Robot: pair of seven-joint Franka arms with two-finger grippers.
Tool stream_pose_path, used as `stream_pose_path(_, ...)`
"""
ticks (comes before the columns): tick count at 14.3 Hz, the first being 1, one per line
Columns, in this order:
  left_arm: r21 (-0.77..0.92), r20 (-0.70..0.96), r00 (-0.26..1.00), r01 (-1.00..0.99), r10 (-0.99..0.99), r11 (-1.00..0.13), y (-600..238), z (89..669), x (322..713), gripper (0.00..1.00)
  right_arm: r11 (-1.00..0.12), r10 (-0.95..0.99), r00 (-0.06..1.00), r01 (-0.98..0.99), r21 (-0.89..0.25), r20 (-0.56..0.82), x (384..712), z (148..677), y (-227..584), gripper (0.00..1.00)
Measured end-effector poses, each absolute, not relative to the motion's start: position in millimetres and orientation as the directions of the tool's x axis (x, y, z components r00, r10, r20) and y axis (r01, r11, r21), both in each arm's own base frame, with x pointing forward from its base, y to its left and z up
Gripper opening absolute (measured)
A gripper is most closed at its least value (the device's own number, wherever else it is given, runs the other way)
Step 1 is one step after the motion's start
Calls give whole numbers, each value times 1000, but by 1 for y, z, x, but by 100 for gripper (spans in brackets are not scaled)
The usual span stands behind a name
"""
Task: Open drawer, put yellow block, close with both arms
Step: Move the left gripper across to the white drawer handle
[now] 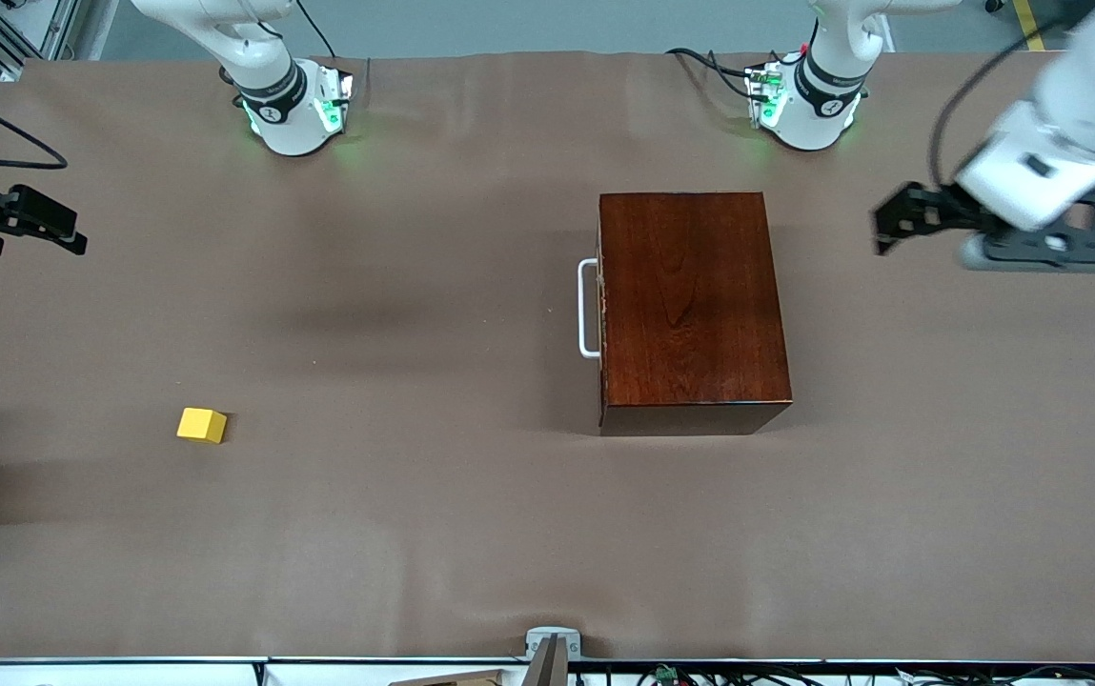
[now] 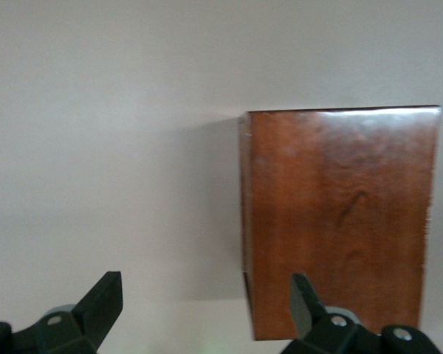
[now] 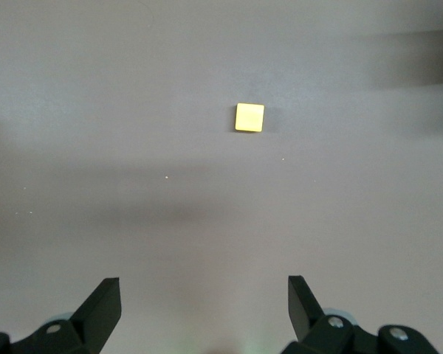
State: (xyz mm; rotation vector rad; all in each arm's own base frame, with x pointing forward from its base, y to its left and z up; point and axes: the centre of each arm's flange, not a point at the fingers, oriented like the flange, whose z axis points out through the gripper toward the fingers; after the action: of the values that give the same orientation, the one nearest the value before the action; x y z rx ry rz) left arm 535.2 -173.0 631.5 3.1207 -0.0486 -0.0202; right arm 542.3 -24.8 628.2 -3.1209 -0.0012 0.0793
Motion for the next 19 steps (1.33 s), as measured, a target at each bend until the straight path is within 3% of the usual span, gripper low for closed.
stream_pose_path(8,61,-76,997,31,27,-998,-388,609,441,100,-1000,4,999,3,-20,-50,542,628,-23,100)
stream_pose_path(14,71,-81,996,-39,-45,-997,-491,551,409,100,-1000,0,998,-1,-20,-58,544,625,-26,100)
stream_pose_path(19,-5,-55,992,-117,-116,-993,-535,478,411,100,-1000,-22,997,-23,-20,-72,547,617,-37,100)
